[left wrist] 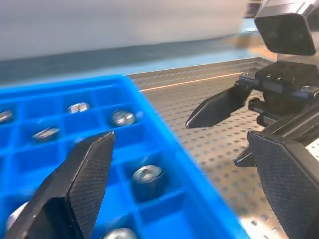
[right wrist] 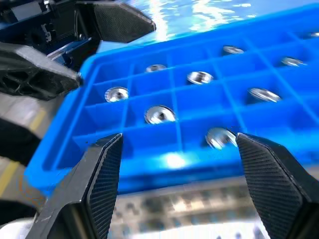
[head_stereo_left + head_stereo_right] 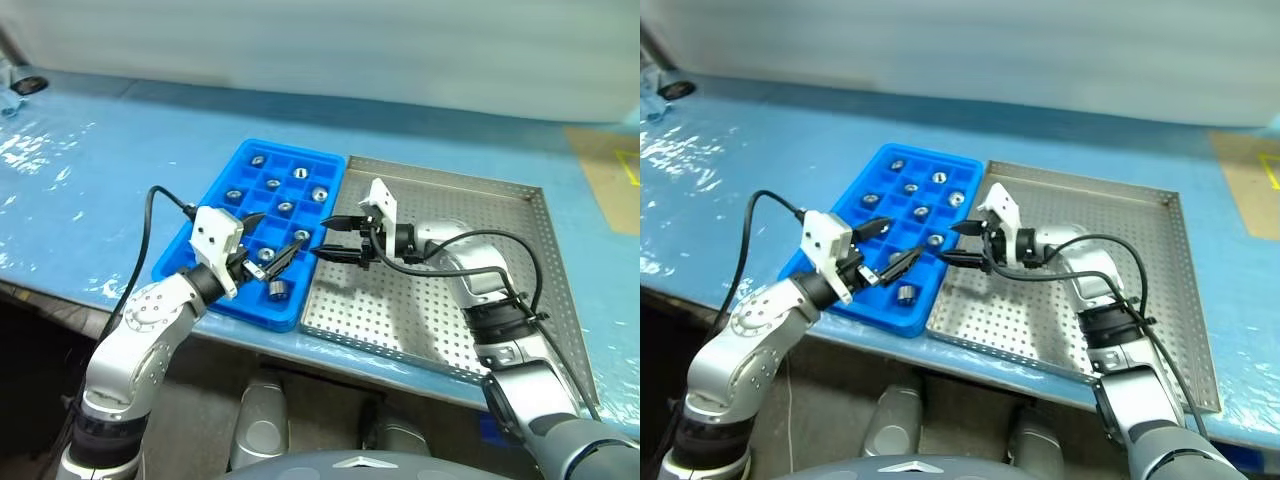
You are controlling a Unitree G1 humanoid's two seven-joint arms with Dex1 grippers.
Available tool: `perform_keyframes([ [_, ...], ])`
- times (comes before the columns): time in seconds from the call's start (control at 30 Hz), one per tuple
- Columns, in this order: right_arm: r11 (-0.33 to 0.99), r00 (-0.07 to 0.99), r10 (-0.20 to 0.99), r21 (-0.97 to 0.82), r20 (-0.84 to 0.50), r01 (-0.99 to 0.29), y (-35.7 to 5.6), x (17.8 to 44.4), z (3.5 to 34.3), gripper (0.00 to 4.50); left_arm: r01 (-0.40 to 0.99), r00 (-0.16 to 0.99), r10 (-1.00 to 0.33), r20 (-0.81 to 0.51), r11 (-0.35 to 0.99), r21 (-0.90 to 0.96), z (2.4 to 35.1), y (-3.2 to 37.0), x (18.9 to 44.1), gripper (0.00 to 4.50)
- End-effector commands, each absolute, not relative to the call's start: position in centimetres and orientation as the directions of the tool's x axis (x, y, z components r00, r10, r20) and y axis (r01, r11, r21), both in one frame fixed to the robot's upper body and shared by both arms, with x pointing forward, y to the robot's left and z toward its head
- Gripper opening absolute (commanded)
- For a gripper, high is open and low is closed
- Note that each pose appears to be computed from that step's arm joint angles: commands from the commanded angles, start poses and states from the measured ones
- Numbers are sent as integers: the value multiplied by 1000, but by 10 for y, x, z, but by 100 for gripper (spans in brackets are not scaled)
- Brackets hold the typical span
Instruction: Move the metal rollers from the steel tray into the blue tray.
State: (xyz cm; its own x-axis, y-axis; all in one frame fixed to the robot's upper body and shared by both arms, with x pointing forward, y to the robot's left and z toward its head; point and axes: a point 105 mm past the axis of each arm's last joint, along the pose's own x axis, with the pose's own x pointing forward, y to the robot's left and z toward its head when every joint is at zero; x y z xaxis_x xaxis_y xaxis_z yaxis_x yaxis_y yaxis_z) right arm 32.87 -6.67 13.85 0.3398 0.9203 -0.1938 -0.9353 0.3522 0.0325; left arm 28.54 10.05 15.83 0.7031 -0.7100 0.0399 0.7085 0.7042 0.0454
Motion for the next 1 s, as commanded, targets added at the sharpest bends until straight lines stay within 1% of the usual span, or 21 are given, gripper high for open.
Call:
perform_keyframes([
  [0.03, 474, 472, 876, -3, -105, -881, -87, 330, 156, 368, 756, 644, -760, 90, 650, 80, 170, 89, 293, 450],
  [0.1, 531, 529, 843, -6, -96, -847, -97, 331, 155, 368, 774, 620, -780, 84, 626, 93, 168, 85, 298, 450],
  [0.2, 610, 610, 788, -17, -85, -792, -114, 332, 153, 423, 802, 582, -809, 86, 588, 102, 167, 78, 305, 450],
  [0.23, 627, 627, 775, -22, -83, -778, -117, 332, 153, 449, 808, 573, -815, 86, 579, 106, 166, 76, 308, 450],
  [0.4, 678, 680, 728, -57, -84, -733, -130, 328, 147, 449, 838, 525, -847, 89, 532, 119, 163, 68, 316, 450],
  [0.53, 716, 719, 694, -70, -39, -695, -135, 322, 149, 449, 860, 487, -867, 102, 496, 115, 161, 62, 317, 450],
  [0.63, 749, 752, 659, -80, -4, -657, -140, 322, 153, 449, 858, 491, -865, 104, 501, 116, 157, 60, 321, 450],
  [0.8, 754, 756, 655, -90, 17, -651, -140, 322, 157, 449, 861, 480, -869, 118, 493, 125, 157, 57, 322, 450],
  [1.0, 748, 750, 662, -81, 13, -659, -136, 320, 152, 449, 851, 490, -864, 116, 503, 150, 157, 57, 326, 450],
])
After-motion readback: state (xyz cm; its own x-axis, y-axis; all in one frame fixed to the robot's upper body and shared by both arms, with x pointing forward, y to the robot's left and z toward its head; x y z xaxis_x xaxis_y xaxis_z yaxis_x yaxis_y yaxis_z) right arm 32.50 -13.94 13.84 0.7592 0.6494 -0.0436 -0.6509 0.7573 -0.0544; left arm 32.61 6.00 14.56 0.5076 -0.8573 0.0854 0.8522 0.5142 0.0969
